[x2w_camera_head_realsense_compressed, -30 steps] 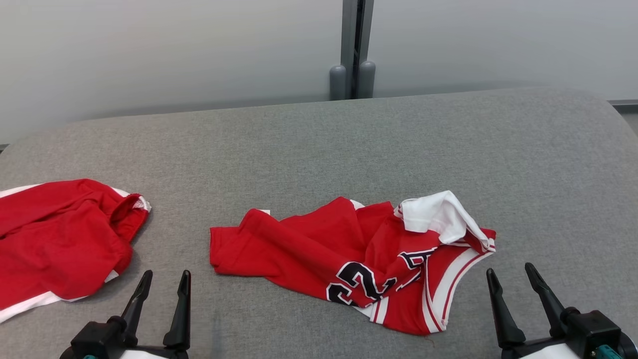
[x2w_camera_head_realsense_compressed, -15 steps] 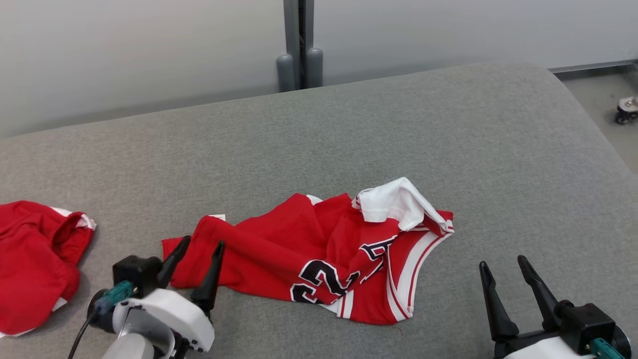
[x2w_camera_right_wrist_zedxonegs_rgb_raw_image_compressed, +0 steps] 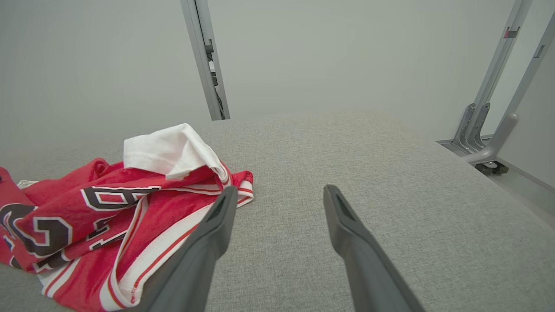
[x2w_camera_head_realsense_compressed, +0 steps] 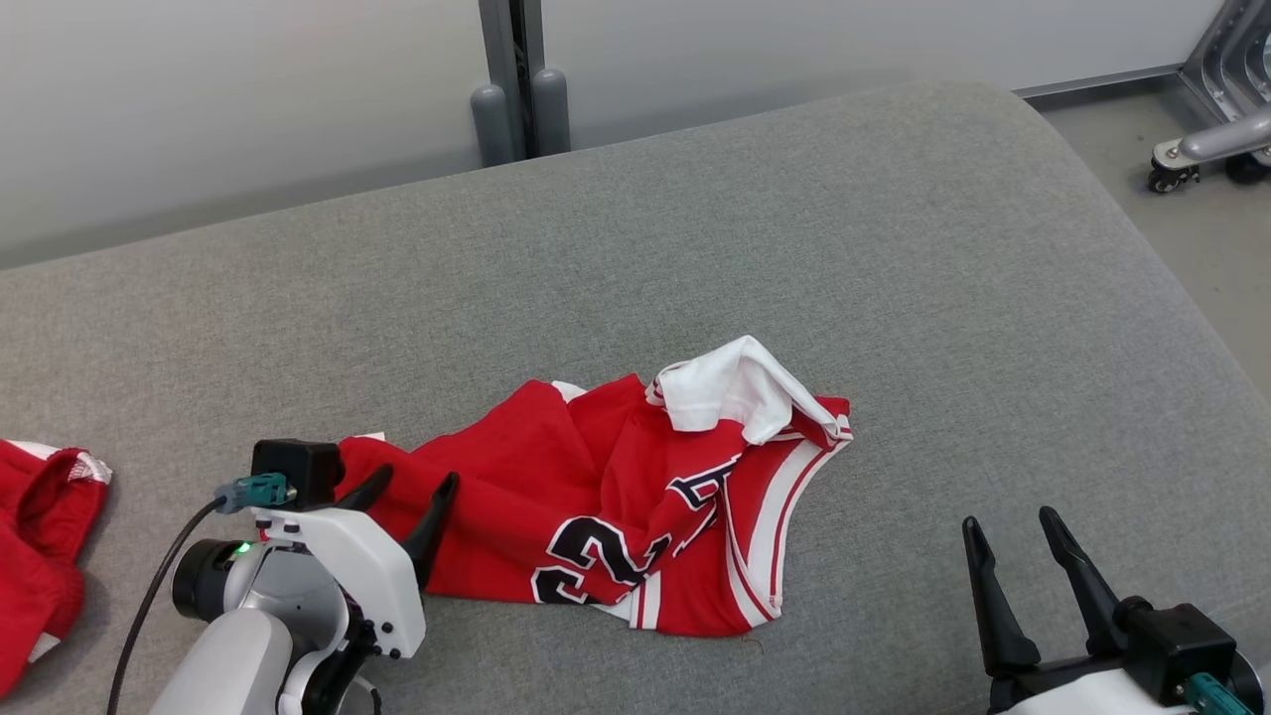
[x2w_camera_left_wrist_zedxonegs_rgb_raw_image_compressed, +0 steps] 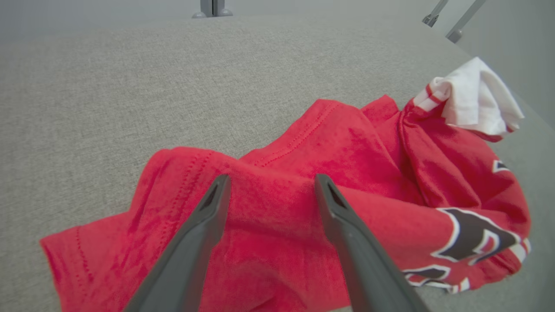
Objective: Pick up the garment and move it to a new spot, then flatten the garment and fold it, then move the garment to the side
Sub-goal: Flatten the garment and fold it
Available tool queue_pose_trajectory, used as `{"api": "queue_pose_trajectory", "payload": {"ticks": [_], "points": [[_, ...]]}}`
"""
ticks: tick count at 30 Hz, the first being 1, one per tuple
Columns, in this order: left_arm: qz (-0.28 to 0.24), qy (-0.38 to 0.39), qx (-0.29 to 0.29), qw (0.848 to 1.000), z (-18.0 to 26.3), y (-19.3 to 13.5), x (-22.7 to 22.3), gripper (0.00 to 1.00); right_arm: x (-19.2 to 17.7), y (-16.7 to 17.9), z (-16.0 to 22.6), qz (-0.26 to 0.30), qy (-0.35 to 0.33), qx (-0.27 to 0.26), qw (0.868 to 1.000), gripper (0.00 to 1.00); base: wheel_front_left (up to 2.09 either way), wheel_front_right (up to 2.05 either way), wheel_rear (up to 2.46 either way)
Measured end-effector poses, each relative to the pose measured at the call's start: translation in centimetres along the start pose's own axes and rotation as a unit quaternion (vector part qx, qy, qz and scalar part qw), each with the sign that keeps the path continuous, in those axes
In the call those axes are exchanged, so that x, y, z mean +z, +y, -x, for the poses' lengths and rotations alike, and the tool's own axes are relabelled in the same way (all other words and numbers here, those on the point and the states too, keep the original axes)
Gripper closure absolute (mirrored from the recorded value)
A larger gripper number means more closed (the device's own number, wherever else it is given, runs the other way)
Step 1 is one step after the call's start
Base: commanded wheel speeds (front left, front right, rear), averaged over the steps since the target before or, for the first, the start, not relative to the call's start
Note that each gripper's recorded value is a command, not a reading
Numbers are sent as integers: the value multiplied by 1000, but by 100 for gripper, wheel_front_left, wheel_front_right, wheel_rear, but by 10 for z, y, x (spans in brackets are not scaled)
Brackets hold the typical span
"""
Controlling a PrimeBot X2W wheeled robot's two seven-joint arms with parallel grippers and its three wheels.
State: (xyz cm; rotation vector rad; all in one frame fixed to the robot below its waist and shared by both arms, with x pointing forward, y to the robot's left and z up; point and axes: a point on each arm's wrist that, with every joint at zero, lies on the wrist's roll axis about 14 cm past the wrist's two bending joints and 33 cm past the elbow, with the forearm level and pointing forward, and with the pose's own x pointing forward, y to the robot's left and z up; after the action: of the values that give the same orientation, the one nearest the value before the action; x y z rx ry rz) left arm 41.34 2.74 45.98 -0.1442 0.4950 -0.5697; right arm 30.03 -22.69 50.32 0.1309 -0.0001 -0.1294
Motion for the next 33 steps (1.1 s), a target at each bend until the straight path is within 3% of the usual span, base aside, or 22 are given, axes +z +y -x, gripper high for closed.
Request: {"api": "queue_pose_trajectory", "payload": {"ticks": [10,11,12,20,28,33], "points": [[-9,113,3,994,0,3,-46,3,0,4,-9,-2,2,6,1000,0,0,0,0],[-8,112,1,994,-1,2,-47,67,0,4,-10,-2,2,5,1000,0,0,0,0],[-8,111,0,994,-2,1,-47,100,0,3,-10,-1,2,5,1000,0,0,0,0],[-3,77,-8,997,0,-3,-37,100,-1,-1,-6,-1,2,-2,1000,0,0,0,0],[23,-78,-14,997,24,-13,43,100,-1,8,-12,-3,1,14,1000,0,0,0,0],[25,-121,7,992,33,-1,71,100,-3,18,-18,-3,4,29,1000,0,0,0,0]]}}
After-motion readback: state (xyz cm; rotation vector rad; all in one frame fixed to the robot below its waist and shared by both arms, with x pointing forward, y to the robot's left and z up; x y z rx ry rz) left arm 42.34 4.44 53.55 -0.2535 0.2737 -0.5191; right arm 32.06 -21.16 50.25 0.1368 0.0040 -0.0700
